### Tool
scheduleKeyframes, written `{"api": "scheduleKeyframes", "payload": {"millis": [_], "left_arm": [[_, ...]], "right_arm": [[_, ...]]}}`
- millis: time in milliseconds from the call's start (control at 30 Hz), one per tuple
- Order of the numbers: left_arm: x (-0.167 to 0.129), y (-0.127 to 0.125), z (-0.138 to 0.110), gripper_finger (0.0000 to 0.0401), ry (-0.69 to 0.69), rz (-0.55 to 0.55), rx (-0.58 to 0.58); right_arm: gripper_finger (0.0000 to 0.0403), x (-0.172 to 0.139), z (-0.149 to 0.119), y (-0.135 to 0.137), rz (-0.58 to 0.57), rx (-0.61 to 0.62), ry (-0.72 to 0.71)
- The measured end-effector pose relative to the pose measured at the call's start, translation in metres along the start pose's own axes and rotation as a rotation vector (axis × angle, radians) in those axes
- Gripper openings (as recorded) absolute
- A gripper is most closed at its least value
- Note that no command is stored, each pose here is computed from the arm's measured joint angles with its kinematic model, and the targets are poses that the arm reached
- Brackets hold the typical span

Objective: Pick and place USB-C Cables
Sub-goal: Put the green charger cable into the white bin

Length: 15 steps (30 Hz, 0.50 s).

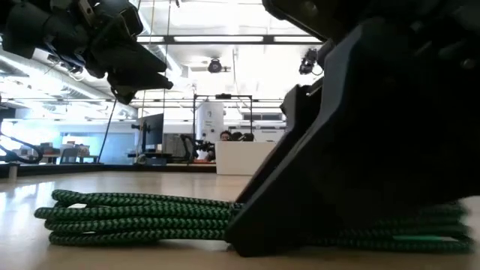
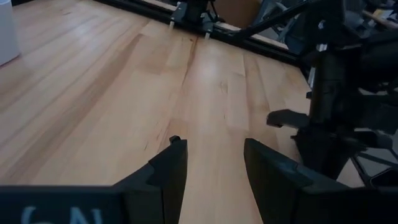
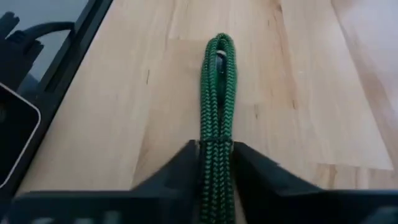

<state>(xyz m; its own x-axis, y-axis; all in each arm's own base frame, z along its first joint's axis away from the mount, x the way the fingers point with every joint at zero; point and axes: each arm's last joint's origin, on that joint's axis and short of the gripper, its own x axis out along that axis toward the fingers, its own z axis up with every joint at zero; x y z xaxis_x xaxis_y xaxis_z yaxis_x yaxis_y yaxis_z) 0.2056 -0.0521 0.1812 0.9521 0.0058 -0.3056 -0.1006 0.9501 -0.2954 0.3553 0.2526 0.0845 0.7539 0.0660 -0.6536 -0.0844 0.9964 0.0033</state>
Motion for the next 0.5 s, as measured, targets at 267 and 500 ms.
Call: {"api": "scheduleKeyframes", "payload": {"millis": [267,500], "left_arm": [[-0.004,-0.009,-0.002,0.0165,0.01,-0.055,0.037],[-0.015,-0.016,0.007,0.0164,-0.046,-0.098,0.047]], "right_arm": [[0.0032,-0.032,0.018,-0.032,-0.092,-0.153,0.189],[0.0028,-0.103,0.079,-0.12,-0.295,-0.301,0.264]]}}
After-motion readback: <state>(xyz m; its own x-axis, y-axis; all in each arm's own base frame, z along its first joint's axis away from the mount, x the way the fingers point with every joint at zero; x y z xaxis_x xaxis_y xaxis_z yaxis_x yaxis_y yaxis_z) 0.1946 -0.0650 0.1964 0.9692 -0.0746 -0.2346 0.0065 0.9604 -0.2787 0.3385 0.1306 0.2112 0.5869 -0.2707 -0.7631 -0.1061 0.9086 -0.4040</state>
